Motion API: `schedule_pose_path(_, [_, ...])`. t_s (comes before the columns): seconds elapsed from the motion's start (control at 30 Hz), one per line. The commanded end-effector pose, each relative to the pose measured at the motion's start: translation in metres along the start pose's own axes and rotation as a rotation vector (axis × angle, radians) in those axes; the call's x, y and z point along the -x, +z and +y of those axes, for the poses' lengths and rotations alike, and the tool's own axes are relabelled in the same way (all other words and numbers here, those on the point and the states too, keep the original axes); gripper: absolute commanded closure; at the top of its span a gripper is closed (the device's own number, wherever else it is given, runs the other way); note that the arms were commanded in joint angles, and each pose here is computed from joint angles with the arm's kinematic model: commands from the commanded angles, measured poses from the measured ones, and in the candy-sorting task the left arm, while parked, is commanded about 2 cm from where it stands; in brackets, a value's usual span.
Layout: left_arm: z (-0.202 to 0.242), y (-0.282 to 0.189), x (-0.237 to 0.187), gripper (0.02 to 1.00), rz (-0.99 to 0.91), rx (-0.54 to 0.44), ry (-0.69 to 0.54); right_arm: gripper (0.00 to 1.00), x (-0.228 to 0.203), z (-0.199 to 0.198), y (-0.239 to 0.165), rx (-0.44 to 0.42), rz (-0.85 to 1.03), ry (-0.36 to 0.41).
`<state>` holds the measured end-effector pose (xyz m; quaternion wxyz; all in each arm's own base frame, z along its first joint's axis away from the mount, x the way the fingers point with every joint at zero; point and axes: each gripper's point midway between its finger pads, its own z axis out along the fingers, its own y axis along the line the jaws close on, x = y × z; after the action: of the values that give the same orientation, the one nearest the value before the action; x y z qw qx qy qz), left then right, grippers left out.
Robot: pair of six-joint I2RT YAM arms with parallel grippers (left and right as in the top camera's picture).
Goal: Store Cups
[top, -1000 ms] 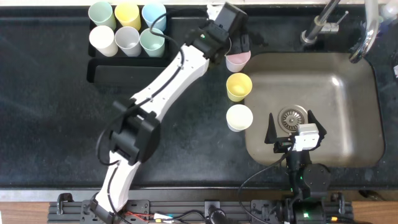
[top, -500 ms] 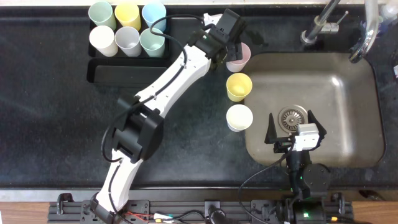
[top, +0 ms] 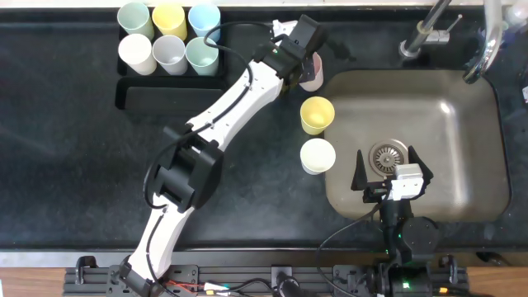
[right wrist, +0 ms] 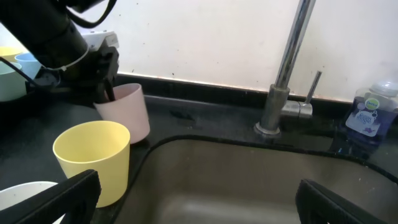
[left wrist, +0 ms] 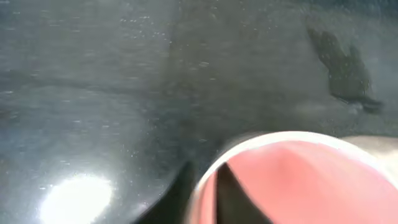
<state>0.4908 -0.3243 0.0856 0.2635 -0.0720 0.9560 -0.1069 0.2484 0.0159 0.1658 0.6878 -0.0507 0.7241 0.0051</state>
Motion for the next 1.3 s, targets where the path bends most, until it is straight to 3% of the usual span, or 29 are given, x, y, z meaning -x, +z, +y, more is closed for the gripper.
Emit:
schedule_pose_path(0.03, [-0.011, -0.005, 0.006, 0.985, -0.032, -0.018, 0.008, 0.007, -0.003, 0.000, 0.000, -0.004, 0.000, 0.003])
schedule_pose_path(0.2, [-0.011, -0.036, 0.019, 0.985, -0.072, -0.013, 0.006, 0.005, -0.003, 0.000, 0.000, -0.004, 0.000, 0.003])
schedule_pose_path(0.33, [0.010, -0.092, 0.041, 0.985, -0.143, 0.065, 0.000, 0.005, -0.003, 0.000, 0.000, -0.004, 0.000, 0.003])
schedule_pose_path(0.5, [0.065, -0.172, 0.064, 0.985, -0.213, 0.164, -0.041, 0.005, -0.003, 0.000, 0.000, -0.004, 0.000, 0.003])
schedule_pose_path(0.7, [0.146, -0.226, 0.076, 0.985, -0.258, 0.225, -0.118, 0.005, -0.003, 0.000, 0.000, -0.004, 0.000, 0.003])
schedule_pose_path(1.07, [0.288, -0.236, 0.060, 0.985, -0.083, 0.323, -0.025, 0.005, -0.003, 0.000, 0.000, -0.004, 0.000, 0.003])
schedule_pose_path(1.3, [0.353, -0.226, 0.043, 0.985, 0.009, 0.362, -0.061, 0.005, -0.003, 0.000, 0.000, -0.004, 0.000, 0.003])
